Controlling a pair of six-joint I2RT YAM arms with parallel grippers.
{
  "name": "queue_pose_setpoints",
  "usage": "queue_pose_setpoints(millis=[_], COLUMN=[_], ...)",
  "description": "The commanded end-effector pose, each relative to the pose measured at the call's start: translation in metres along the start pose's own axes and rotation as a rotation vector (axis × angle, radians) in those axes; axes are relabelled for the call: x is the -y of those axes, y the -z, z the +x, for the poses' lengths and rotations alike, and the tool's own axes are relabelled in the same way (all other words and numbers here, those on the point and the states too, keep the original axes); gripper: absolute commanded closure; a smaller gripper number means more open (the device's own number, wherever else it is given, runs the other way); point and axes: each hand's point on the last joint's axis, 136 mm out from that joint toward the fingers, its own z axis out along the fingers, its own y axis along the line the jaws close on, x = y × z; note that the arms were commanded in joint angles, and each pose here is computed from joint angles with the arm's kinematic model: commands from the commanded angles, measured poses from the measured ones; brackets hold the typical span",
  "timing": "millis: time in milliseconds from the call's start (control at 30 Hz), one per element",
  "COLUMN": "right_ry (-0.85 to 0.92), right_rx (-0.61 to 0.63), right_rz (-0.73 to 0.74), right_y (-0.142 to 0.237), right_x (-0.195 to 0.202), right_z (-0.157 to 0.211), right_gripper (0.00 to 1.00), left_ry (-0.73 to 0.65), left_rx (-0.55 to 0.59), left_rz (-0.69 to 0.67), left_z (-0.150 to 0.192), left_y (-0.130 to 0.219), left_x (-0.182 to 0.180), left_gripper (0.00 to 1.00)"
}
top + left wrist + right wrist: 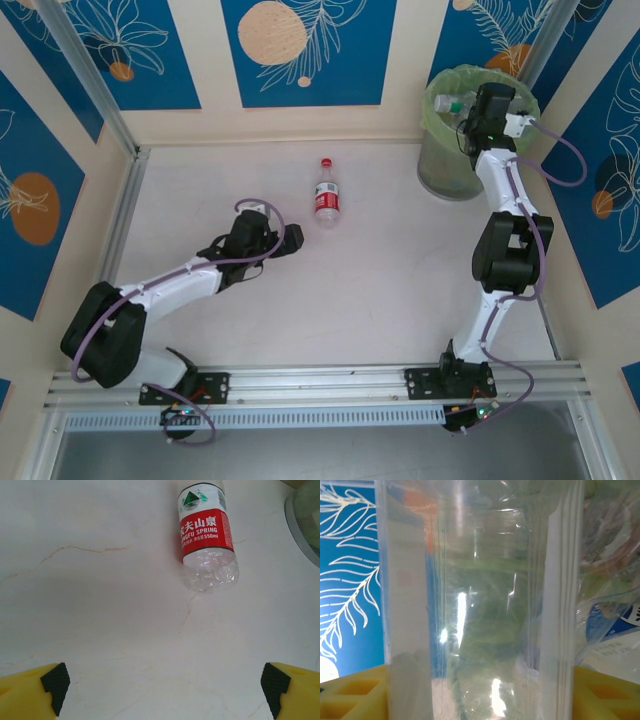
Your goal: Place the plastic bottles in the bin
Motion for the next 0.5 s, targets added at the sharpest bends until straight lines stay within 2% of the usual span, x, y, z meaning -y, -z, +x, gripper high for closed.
queue_pose_setpoints(millis=[0,100,200,467], right_ry=[0.016,0.043,0.052,0.13], right_rx=[0.051,0.058,0.056,0.012], right_rz=[-0.042,-0.047,-0.037,-0.036], right_y=[0.023,0.029,0.034,0.048], right_x=[-0.032,-0.037,-0.038,-0.044], right_z=[-0.006,-0.005,-0.002,0.011], right_gripper=[0.25,0.15,0.01,0.01], left_ry=[-0.004,-0.004,-0.005,-0.027], left_rx=[0.003,0.003,0.002,-0.021], left_rz=[0.024,0.019,0.018,0.059], left_z=[-0.008,-0.007,-0.007,-0.004], left_y=[0.0,0.001,0.001,-0.002], left_x=[0.009,0.007,0.007,0.016], left_gripper=[0.0,0.0,0.0,0.0])
